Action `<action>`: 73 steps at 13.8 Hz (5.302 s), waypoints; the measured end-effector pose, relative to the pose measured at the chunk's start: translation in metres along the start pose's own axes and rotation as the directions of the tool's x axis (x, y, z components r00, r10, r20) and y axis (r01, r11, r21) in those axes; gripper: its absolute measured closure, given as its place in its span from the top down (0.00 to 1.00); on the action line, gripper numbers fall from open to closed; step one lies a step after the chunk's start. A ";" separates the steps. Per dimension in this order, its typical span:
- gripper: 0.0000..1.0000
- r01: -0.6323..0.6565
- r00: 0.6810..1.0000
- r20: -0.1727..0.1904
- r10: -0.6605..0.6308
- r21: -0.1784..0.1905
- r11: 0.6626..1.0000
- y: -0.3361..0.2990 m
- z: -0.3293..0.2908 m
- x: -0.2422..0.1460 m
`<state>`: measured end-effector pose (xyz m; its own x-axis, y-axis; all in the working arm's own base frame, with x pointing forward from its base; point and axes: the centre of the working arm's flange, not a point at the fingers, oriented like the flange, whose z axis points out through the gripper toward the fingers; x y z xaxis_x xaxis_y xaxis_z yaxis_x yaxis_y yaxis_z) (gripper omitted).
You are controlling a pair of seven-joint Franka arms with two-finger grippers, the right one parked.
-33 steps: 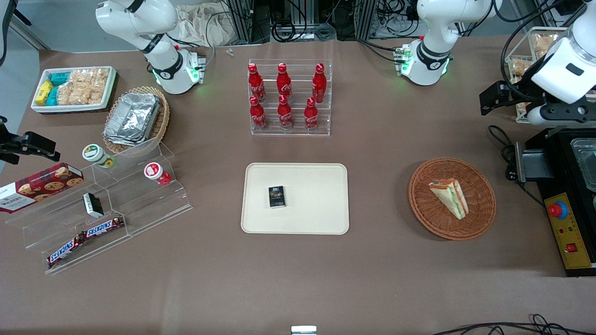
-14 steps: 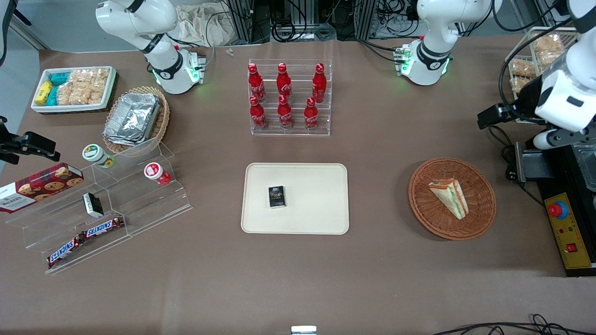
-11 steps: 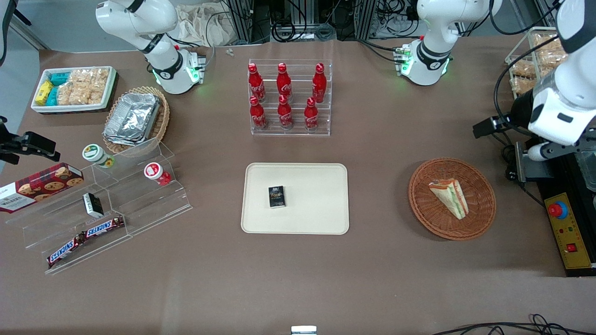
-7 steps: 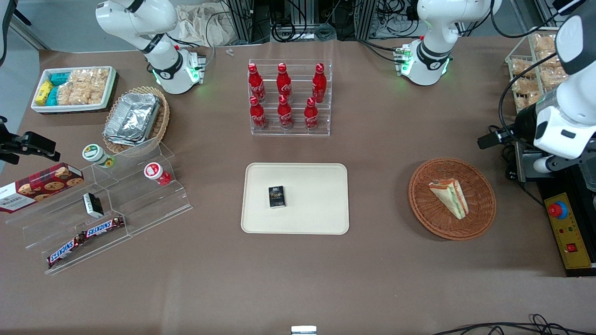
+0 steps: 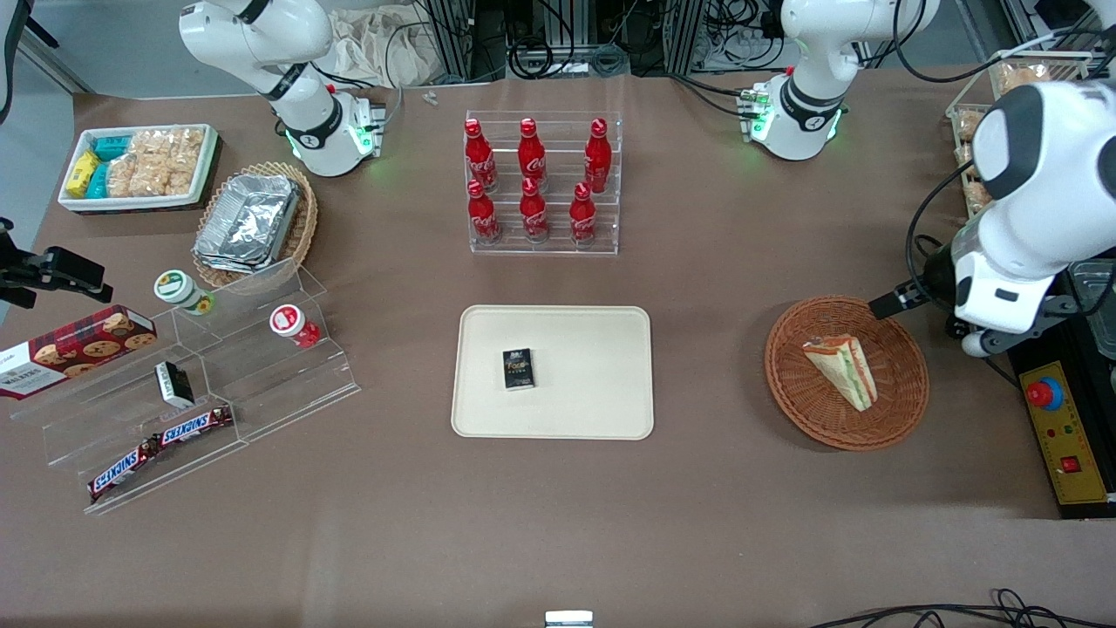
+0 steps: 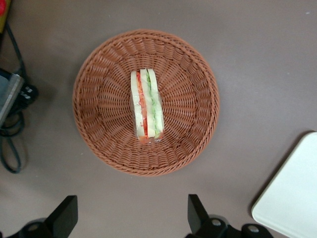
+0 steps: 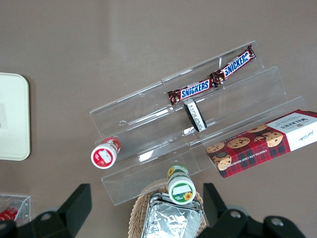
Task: Place sandwich from basket to tray
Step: 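Lower the left gripper over the wrapped sandwich and close on it, then lift the sandwich out of the basket with the left gripper, then carry the sandwich over the white tray beside the black box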
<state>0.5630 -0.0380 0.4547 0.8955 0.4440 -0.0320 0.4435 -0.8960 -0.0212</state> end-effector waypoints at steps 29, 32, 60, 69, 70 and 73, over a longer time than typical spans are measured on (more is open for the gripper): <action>0.96 0.095 0.995 0.010 -0.096 0.063 0.993 0.015 0.226 0.022; 0.62 0.095 0.995 0.009 -0.095 0.063 0.994 0.015 0.227 0.022; 0.18 -0.334 0.942 0.038 0.334 -0.010 0.943 0.198 0.020 -0.104; 0.18 -0.469 0.880 0.021 0.474 -0.118 0.875 0.279 0.092 -0.159; 0.18 -0.484 0.872 0.018 0.490 -0.125 0.866 0.287 0.108 -0.162; 0.18 -0.514 0.853 0.027 0.521 -0.124 0.849 0.300 0.155 -0.164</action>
<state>0.5437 -0.3786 0.2986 0.9940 -0.0876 -0.0655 -0.0791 -0.9894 0.1222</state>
